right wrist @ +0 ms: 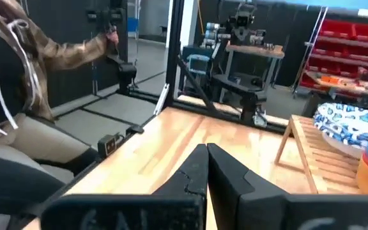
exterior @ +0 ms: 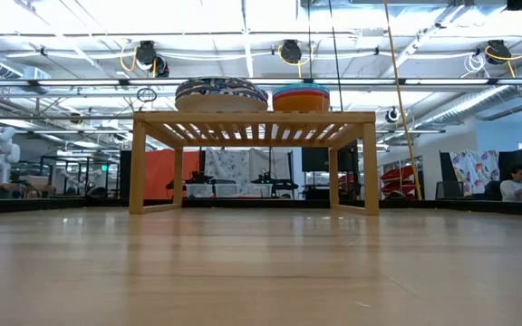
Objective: Place and stack bowls onto a shelf
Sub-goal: Return to Home Position
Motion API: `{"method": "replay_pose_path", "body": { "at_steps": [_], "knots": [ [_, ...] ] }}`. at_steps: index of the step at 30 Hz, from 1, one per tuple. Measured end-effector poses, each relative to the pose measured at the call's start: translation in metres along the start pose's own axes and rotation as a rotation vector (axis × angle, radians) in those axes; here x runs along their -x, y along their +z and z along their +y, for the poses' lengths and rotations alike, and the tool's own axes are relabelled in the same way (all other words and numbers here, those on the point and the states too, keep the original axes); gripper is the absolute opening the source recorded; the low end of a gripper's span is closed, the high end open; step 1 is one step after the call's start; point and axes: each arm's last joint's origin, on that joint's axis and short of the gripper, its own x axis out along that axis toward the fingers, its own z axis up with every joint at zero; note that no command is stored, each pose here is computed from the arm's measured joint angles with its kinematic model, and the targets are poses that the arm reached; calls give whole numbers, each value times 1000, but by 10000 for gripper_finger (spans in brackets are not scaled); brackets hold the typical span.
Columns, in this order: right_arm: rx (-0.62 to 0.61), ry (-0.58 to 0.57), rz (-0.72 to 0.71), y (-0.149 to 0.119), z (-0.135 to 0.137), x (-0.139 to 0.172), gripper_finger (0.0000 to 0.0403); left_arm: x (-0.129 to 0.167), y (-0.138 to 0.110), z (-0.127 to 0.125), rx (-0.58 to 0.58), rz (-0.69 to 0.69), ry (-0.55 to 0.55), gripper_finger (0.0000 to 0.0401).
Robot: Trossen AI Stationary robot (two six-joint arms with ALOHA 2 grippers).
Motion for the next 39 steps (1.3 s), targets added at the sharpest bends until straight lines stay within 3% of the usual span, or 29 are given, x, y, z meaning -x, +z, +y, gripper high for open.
{"method": "replay_pose_path", "body": {
  "at_steps": [7, 11, 18, 23, 35, 39],
  "knots": [
    [53, 19, -42, -9, 0, -8, 0, -15, 3, 3, -125, -32, 13, 8],
    [71, 14, -48, -14, 0, -17, 0, -30, 0, 15, -133, -22, 44, 8],
    [91, -156, 18, -30, -6, -32, 0, -65, -21, 48, -87, 27, 48, 8],
    [129, -191, 25, -38, -8, -42, 0, -88, -34, 71, -69, -4, 52, 8],
    [159, -291, 27, -56, -12, -62, 0, -105, -34, 89, -151, -135, 49, 8],
    [149, -291, 26, -56, -12, -62, 0, -114, -45, 96, -112, -126, 46, 8]
  ]
}}
